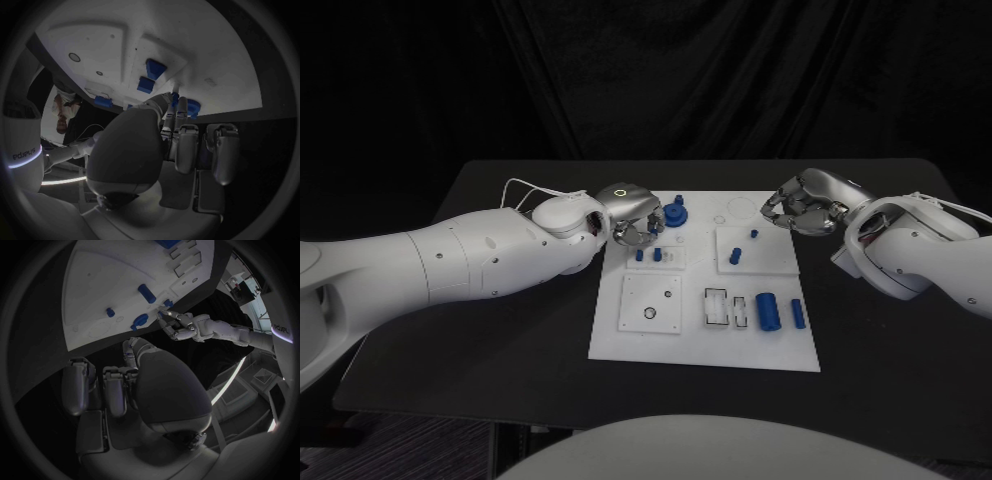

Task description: Assemble the parts on the task board

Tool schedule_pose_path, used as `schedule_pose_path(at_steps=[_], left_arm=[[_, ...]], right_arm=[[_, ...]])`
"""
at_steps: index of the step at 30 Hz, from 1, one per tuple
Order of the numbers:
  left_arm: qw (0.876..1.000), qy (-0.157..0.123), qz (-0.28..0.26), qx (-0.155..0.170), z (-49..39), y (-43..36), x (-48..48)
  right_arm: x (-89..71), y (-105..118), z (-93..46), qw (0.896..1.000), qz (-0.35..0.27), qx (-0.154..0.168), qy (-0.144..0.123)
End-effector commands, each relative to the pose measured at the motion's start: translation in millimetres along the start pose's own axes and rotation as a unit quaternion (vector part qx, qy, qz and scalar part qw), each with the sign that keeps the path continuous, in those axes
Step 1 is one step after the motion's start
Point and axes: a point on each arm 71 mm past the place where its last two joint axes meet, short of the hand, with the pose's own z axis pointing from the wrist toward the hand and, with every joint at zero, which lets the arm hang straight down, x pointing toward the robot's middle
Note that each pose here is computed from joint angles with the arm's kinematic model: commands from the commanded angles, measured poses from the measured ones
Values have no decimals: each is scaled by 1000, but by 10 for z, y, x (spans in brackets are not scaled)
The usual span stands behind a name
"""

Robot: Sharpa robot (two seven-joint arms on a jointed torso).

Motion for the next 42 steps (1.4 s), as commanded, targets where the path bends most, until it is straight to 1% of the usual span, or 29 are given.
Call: schedule_pose_path(at_steps=[1, 14, 31, 42], left_arm=[[1000, 15, 0, 0, 1, -12, 49], [1000, 26, -1, -6, 1, -2, 89], [1000, 27, -2, -7, -5, 2, 97], [1000, 23, -1, -11, -27, 45, 102]], right_arm=[[10, -15, -7, 1000, 0, 10, 3], [15, -13, -2, 1000, -1, 10, 5], [18, -24, 0, 1000, 6, 14, 8], [18, -33, -3, 1000, 7, 16, 9]])
